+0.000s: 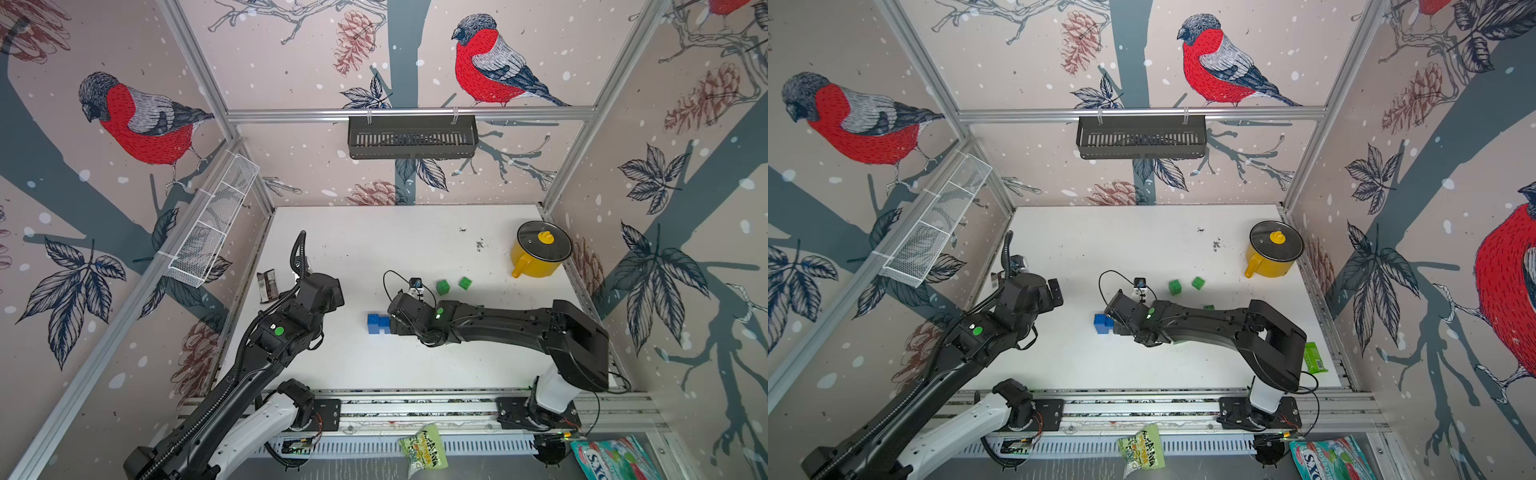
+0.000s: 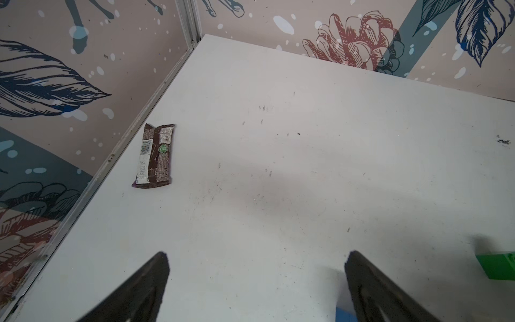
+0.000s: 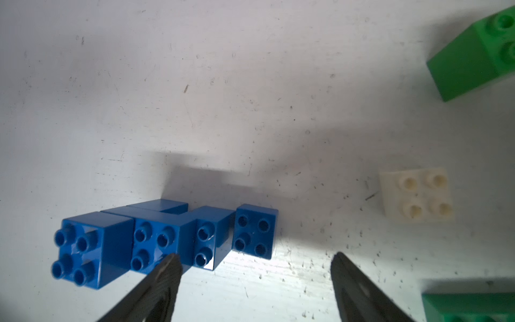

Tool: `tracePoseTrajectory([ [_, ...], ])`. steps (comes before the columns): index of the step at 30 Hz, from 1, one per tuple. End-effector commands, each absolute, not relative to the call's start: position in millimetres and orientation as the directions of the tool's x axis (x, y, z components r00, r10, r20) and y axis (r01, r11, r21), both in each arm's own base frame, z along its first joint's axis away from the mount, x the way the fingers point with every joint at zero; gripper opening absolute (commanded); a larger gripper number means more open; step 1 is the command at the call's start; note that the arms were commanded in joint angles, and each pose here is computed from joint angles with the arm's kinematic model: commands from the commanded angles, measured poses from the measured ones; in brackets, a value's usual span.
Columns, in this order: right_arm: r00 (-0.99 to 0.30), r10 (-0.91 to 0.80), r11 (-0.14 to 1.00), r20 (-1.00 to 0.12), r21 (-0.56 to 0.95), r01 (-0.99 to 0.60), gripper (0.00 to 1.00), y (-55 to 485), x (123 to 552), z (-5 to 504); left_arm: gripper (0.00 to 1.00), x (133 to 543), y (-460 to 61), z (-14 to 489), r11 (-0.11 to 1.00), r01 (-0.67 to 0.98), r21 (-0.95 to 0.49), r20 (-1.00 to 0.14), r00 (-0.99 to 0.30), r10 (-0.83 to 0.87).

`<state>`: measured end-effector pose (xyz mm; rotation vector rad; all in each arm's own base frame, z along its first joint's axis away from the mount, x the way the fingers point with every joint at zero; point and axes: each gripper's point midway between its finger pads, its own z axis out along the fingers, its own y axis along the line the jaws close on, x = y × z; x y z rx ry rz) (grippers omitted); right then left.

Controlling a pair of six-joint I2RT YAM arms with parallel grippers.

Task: Assemble the letter h with lego
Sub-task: Pick up the lego brick from the center of the board.

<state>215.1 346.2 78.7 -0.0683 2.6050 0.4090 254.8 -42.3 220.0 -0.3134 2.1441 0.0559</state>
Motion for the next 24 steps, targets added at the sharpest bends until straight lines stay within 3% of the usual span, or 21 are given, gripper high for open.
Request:
tracePoseTrajectory([
  [1, -0.883, 0.088, 0.959, -0.46, 0.28, -0.05, 0.83, 339.9, 218.7, 79.7, 0.98, 259.5, -48.0, 226.4, 0.971, -0.217, -0.104, -0.837, -0.509, -0.203],
  [6, -0.911, 0.113, 0.961, -0.397, 0.275, -0.001, 0.79, 339.3, 217.2, 66.1, 0.98, 258.5, -55.3, 226.7, 0.976, -0.175, -0.129, -0.833, -0.514, -0.203],
  [24, -0.936, 0.062, 0.97, -0.346, 0.243, -0.025, 0.72, 345.7, 223.7, 48.1, 0.98, 255.9, -58.2, 229.4, 0.978, -0.147, -0.15, -0.837, -0.507, -0.205],
])
